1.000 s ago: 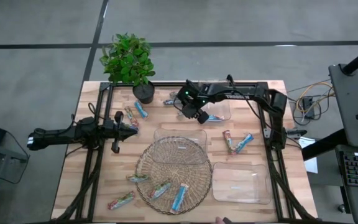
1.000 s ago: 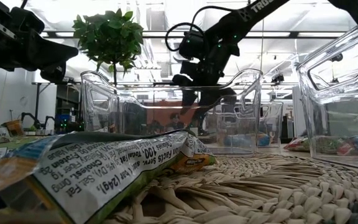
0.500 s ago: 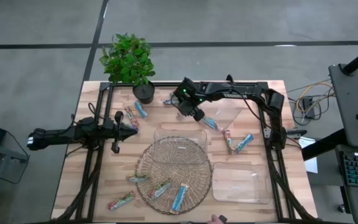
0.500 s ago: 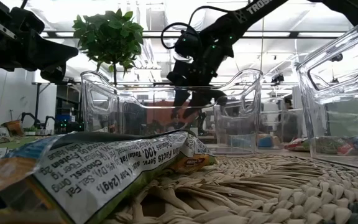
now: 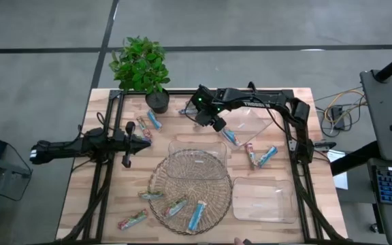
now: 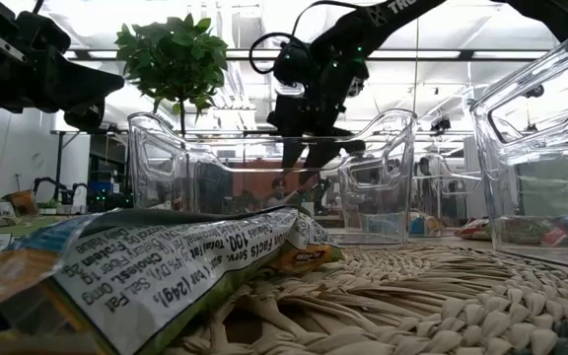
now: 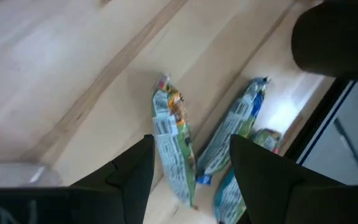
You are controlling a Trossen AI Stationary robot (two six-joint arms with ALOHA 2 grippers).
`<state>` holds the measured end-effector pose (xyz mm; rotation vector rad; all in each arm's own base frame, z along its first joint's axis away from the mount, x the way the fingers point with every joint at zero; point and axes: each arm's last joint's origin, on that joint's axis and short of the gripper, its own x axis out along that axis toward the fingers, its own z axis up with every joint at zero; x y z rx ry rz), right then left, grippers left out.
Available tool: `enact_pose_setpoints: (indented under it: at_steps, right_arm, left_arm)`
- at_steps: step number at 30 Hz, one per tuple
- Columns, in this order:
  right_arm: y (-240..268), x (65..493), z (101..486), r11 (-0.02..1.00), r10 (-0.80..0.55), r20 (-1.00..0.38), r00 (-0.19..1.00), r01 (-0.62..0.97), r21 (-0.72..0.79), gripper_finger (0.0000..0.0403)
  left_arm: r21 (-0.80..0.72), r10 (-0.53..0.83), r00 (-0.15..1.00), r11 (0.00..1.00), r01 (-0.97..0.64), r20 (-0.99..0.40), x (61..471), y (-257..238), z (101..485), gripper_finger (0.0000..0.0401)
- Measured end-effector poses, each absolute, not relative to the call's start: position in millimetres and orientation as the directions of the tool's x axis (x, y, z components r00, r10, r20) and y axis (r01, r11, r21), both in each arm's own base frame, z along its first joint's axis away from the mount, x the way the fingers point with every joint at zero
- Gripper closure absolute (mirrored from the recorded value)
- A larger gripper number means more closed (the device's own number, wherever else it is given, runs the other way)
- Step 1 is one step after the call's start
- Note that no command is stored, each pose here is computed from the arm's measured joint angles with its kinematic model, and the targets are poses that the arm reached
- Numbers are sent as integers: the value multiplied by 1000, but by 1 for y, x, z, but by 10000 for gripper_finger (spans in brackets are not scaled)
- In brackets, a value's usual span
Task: Pick and place Granola Bars by type
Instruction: Put the yellow granola bar into the top transparent bin
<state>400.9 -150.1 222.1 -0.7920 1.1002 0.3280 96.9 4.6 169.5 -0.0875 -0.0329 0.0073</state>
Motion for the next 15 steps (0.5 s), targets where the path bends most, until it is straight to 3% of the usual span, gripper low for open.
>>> enact_pose_setpoints:
  at_steps: [9, 15]
  right_arm:
    - [-150, 408, 247, 695, -125, -863, 490, -578, -429, 204]
    - [-152, 422, 230, 713, -55, -921, 385, -631, -306, 204]
  left_arm:
    - [-88, 9, 999, 996, -6, 33, 97, 5, 170, 401]
    - [-88, 8, 999, 996, -5, 33, 97, 5, 170, 401]
